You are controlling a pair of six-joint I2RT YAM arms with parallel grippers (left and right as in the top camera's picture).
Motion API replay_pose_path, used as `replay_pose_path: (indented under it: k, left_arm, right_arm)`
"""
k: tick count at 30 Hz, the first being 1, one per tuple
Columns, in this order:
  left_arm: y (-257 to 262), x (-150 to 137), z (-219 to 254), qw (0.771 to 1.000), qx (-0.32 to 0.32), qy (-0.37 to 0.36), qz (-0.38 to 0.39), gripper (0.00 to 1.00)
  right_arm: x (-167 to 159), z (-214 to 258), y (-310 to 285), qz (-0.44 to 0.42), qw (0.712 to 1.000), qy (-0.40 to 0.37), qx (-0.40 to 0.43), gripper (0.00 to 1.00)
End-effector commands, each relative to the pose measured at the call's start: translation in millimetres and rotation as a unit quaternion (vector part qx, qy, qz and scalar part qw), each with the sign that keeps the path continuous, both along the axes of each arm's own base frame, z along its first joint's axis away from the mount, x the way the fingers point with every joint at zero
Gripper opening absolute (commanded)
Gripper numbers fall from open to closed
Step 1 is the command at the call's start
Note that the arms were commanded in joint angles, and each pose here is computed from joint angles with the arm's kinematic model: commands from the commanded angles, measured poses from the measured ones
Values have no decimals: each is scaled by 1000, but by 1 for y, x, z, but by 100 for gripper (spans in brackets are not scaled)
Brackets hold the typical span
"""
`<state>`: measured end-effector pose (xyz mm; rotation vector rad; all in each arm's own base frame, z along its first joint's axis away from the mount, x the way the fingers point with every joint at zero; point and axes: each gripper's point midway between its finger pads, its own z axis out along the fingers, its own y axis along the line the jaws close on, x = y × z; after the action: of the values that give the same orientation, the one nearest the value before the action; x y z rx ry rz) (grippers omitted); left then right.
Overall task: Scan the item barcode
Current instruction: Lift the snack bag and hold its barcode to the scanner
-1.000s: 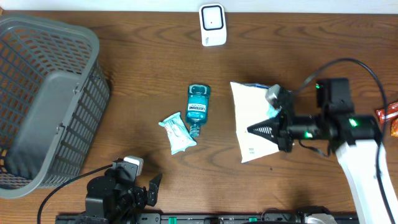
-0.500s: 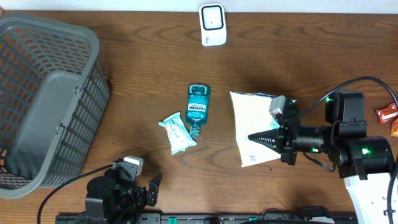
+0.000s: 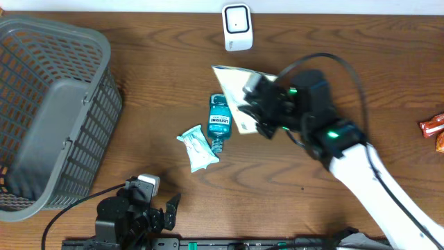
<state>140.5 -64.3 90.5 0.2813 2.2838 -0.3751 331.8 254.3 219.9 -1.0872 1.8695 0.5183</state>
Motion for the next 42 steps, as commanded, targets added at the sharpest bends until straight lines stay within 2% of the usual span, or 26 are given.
replay_pose_path:
  k: [1,3,7,12,20,27,34,42]
  left_arm:
    - [-1,-2,-1,1000,-2,4,-2,99]
    - [-1,-2,-1,1000,-2,4,-2,99]
    - [-1,-2,-1,1000,-2,4,-1,99]
    - [-1,-2,-1,1000,-2,4,-2,99]
    - [-1,-2,-1,1000,-2,4,-2,99]
    - [-1,-2,-1,1000,-2,4,-2,99]
    - [-1,-2,-1,1000,-2,4,-2,99]
    - [-1,-2,-1,1000,-2,4,-1,99]
  right_arm:
    - [51,-17,0,-98,992,-60,-44,1]
    - [86,-14,1,-153,980,-117,-40,1]
    - [121,0,-2,-204,960,-190,-30,1]
    - [153,7,13,-173,946,-262,-85,1]
    - [241,5,15,-187,893,-351,-211,1]
    - [292,-9,30,-177,853,-403,-281,1]
    - [319,-16,44,-190,824,-457,-275,1]
    - [327,-28,34,-188,822,-453,-287,1]
